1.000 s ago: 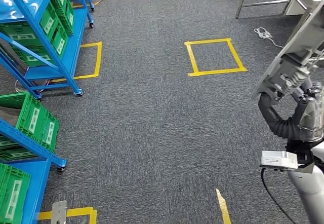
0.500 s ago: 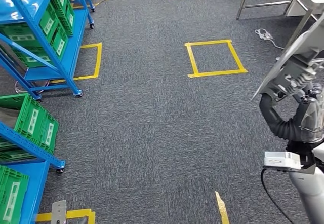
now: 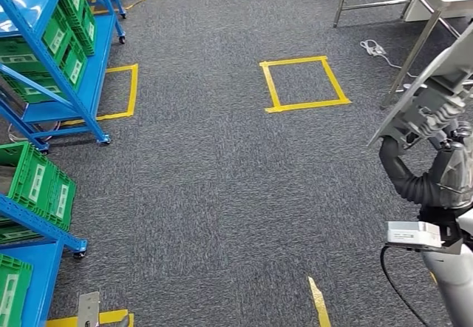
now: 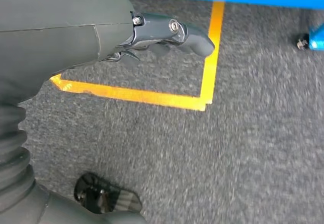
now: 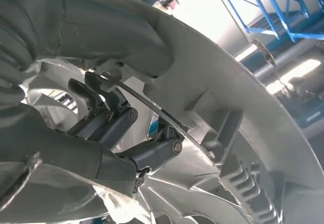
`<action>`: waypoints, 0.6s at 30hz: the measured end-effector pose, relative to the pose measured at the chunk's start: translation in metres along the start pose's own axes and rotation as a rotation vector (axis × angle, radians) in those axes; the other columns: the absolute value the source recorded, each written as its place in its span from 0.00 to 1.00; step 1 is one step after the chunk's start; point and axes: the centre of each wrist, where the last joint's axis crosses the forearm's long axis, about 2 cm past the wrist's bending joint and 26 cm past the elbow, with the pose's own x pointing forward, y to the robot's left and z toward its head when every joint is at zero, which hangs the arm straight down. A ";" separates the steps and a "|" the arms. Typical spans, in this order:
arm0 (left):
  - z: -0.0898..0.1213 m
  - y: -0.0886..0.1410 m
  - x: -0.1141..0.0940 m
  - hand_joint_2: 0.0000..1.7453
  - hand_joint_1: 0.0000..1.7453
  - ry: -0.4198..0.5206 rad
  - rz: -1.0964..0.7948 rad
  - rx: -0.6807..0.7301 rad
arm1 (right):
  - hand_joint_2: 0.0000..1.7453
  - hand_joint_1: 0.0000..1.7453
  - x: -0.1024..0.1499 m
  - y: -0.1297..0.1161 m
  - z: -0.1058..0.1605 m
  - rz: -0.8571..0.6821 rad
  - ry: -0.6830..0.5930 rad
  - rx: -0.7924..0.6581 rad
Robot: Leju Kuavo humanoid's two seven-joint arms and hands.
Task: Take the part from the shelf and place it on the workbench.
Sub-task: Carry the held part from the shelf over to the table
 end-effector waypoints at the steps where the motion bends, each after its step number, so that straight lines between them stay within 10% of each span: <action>1: 0.000 0.000 0.000 1.00 0.00 0.001 0.000 0.001 | 1.00 1.00 0.000 0.000 0.000 -0.002 0.001 0.000; 18: -0.001 -0.002 0.002 1.00 0.00 -0.016 -0.014 -0.015 | 1.00 1.00 -0.004 -0.003 0.007 -0.043 0.039 -0.008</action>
